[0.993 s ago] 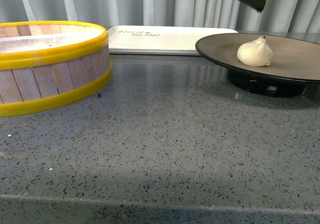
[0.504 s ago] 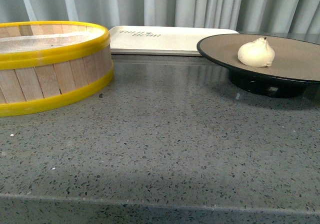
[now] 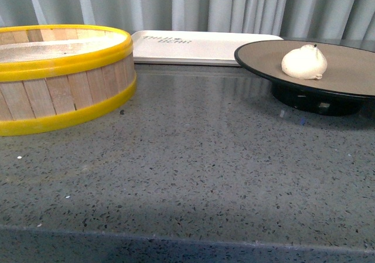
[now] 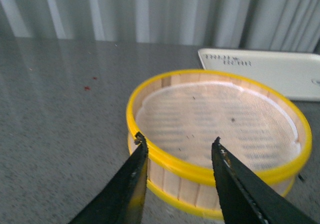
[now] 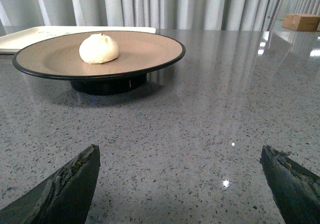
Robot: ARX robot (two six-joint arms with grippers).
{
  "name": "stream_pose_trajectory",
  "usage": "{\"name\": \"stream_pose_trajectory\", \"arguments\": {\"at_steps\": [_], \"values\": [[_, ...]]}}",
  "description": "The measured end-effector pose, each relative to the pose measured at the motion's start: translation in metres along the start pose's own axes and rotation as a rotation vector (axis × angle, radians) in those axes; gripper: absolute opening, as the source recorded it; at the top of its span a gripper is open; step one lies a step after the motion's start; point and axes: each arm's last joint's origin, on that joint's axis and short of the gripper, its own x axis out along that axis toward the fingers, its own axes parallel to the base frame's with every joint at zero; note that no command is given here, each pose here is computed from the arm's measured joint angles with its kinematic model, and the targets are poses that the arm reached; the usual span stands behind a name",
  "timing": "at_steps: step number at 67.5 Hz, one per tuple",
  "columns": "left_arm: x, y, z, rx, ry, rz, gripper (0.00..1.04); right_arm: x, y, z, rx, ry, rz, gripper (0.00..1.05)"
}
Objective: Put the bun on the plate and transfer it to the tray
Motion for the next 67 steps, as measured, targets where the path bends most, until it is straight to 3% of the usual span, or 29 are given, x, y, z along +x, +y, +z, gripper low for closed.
{"name": "stream_pose_trajectory", "arguments": {"at_steps": [12, 38, 67], "values": [[-0.011, 0.000, -0.027, -0.011, 0.014, -0.002, 0.04, 0.000, 0.000, 0.000, 0.000, 0.000, -0.002, 0.96], [-0.032, -0.001, -0.061, -0.012, 0.005, 0.000, 0.04, 0.000, 0.000, 0.000, 0.000, 0.000, -0.002, 0.96], [-0.044, -0.001, -0.077, -0.012, 0.005, 0.000, 0.04, 0.000, 0.000, 0.000, 0.000, 0.000, -0.002, 0.96]]}}
